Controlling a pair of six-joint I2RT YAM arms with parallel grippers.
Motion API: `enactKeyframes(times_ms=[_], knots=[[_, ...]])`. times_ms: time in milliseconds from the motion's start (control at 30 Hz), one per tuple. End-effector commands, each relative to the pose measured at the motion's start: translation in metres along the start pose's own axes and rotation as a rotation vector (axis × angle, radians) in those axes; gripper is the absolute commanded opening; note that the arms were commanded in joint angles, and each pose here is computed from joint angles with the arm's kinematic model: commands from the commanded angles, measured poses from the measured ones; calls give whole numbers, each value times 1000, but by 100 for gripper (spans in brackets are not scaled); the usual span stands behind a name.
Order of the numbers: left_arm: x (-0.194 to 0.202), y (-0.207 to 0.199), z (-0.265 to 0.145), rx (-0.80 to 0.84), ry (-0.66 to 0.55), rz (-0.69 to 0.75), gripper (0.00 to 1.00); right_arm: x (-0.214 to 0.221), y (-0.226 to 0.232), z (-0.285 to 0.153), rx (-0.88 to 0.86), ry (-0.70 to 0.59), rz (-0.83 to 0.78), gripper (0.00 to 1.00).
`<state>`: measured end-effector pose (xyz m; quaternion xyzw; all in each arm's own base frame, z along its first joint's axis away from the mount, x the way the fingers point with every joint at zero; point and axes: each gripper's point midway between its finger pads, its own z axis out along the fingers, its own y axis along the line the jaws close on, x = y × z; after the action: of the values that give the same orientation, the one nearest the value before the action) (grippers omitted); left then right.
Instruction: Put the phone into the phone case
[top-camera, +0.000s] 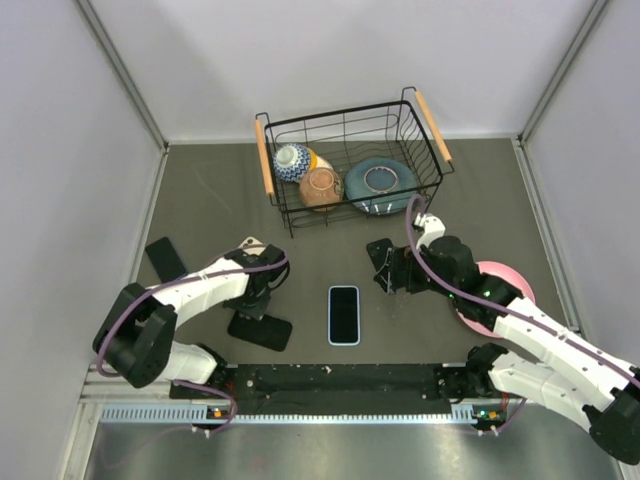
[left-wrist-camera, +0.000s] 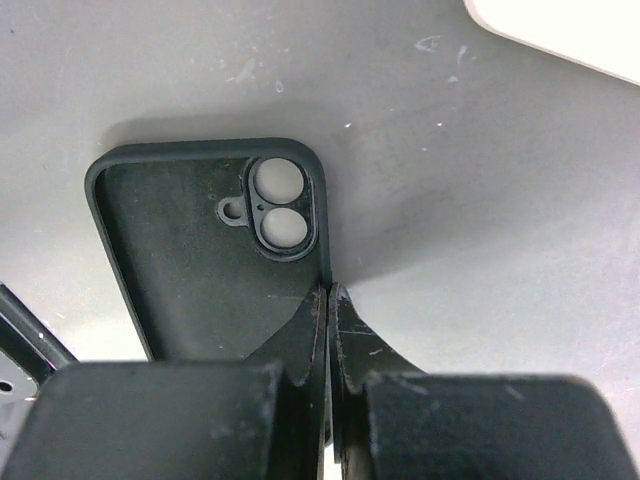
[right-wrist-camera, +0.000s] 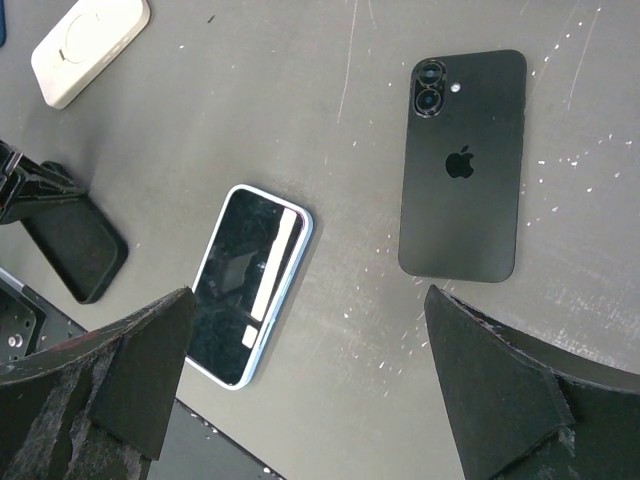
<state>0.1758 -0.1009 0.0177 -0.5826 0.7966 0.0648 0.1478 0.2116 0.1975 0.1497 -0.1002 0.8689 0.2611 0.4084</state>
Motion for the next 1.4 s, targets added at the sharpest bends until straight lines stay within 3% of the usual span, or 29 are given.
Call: enactKeyframes(times_ms=[0, 267, 300, 567, 700, 1000, 1033, 1067, 1167, 1300, 1367], knots=[[-10, -4, -11, -11, -80, 107, 0, -15, 1, -7, 5, -58, 25, 96], [-3, -57, -51, 227, -203, 405, 0, -13, -9, -10, 45, -89, 56, 97], [2, -62, -56, 276, -211, 497, 0, -13, -10, -10, 52, -92, 57, 97], [57, -104, -77, 626, -134, 876, 0, 3, -28, -11, 126, -67, 60, 97], [76, -101, -71, 673, -84, 1015, 0, 3, -30, -11, 136, -66, 50, 97], [107, -89, -62, 677, 31, 1136, 1, 6, -38, -6, 183, -43, 50, 98], [108, -88, -63, 680, 34, 1137, 9, 9, -39, -4, 192, -29, 46, 98], [107, -89, -70, 704, 35, 1131, 37, 10, -41, -2, 202, -23, 47, 98], [100, -93, -94, 785, 24, 1085, 64, 15, -49, 7, 253, 17, 29, 98], [78, -100, -143, 937, -36, 1037, 90, 0, -50, 17, 284, 31, -28, 98], [62, -97, -169, 1017, -77, 1004, 97, -7, -49, 27, 290, 40, -80, 99]])
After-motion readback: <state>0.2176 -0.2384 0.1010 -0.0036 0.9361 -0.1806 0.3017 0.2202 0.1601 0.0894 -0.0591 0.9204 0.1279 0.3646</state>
